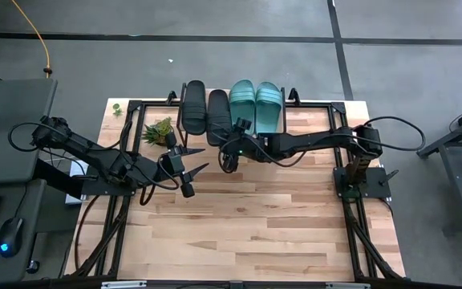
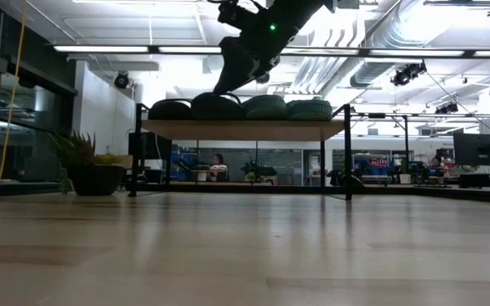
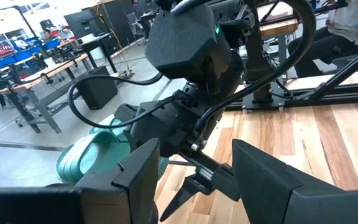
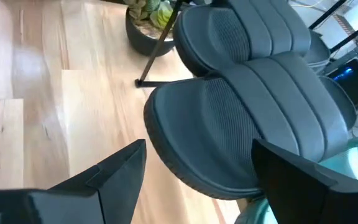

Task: Pick and place slides into the shelf
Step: Put the black slide on the shelf

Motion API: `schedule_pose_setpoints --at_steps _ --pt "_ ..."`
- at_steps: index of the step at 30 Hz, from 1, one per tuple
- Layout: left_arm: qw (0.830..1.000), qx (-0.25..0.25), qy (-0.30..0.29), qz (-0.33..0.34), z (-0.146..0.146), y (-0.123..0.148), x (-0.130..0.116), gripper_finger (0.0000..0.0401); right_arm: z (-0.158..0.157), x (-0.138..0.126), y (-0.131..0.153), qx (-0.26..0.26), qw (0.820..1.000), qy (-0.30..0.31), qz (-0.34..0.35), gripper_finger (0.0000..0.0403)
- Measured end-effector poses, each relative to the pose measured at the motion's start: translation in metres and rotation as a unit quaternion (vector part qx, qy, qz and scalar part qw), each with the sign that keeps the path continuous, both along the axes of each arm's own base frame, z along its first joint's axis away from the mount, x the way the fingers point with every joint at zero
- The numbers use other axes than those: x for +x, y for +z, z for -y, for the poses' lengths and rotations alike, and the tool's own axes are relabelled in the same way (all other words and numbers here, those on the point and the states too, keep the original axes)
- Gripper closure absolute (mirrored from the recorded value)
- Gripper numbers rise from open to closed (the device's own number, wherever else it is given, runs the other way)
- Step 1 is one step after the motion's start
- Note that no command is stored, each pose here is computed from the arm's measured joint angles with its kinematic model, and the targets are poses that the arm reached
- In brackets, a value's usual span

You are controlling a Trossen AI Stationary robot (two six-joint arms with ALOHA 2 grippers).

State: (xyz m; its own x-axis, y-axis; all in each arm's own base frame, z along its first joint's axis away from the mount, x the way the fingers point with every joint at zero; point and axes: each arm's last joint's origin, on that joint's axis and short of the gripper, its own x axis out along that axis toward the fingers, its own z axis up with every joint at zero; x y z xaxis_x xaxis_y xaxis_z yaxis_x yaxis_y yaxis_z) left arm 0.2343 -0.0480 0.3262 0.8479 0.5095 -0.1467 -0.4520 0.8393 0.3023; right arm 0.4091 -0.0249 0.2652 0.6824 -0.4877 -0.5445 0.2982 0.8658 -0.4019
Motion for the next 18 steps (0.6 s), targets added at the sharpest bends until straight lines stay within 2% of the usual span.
schedule_pose_setpoints --at_steps 7,18 --pt "1.000 0.000 0.000 0.000 0.000 0.000 0.000 0.0217 0.001 0.004 -0.010 -0.009 1.000 -0.003 -0.017 0.0122" --pt "1.000 0.000 0.000 0.001 0.000 0.000 0.000 0.0217 0.008 0.011 -0.024 -0.071 0.994 -0.085 -0.020 0.0122"
